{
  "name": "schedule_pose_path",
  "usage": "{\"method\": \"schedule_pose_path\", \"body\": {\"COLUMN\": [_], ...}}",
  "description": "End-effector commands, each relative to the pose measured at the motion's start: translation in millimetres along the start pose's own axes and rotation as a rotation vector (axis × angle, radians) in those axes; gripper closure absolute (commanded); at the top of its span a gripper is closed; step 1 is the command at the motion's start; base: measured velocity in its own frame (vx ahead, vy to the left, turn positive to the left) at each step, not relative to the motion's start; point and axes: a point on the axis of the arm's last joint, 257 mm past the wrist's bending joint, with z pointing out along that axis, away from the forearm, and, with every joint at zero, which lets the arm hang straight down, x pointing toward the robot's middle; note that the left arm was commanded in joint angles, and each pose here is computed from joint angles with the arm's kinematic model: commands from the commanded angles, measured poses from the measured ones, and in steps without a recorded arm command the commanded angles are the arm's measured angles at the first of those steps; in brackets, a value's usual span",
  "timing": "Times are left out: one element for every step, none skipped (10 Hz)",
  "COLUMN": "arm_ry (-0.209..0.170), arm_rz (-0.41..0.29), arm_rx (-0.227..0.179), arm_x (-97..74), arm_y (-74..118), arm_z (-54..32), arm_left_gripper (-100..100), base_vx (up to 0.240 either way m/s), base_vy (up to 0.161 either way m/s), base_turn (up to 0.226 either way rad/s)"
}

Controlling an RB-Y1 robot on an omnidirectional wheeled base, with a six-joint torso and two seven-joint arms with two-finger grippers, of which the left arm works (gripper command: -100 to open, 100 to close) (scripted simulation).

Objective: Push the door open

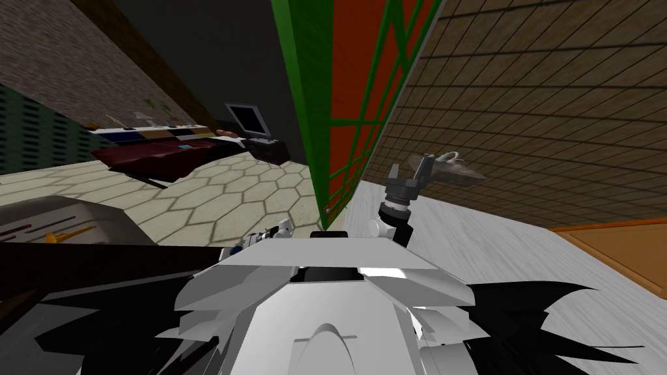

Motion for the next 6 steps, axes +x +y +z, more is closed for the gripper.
{"method": "schedule_pose_path", "body": {"arm_ry": [0.006,0.002,0.0,0.0,-0.002,-0.001], "arm_rz": [0.015,0.025,0.03,0.03,0.035,0.031], "arm_rx": [0.024,0.065,0.084,0.084,0.104,0.104], "arm_x": [0.2,-1.5,-2.3,-2.3,-3.1,-2.5], "arm_y": [-13.5,-25.6,-31.3,-31.3,-37.0,-36.3], "arm_z": [3.3,1.9,0.9,0.9,-0.2,0.0], "arm_left_gripper": [100,100,100,100,100,100], "base_vx": [-0.003,0.005,-0.002,-0.007,0.002,0.007], "base_vy": [0.03,0.042,0.061,0.063,0.095,0.103], "base_turn": [-0.024,0.013,0.052,-0.065,-0.137,-0.12]}}
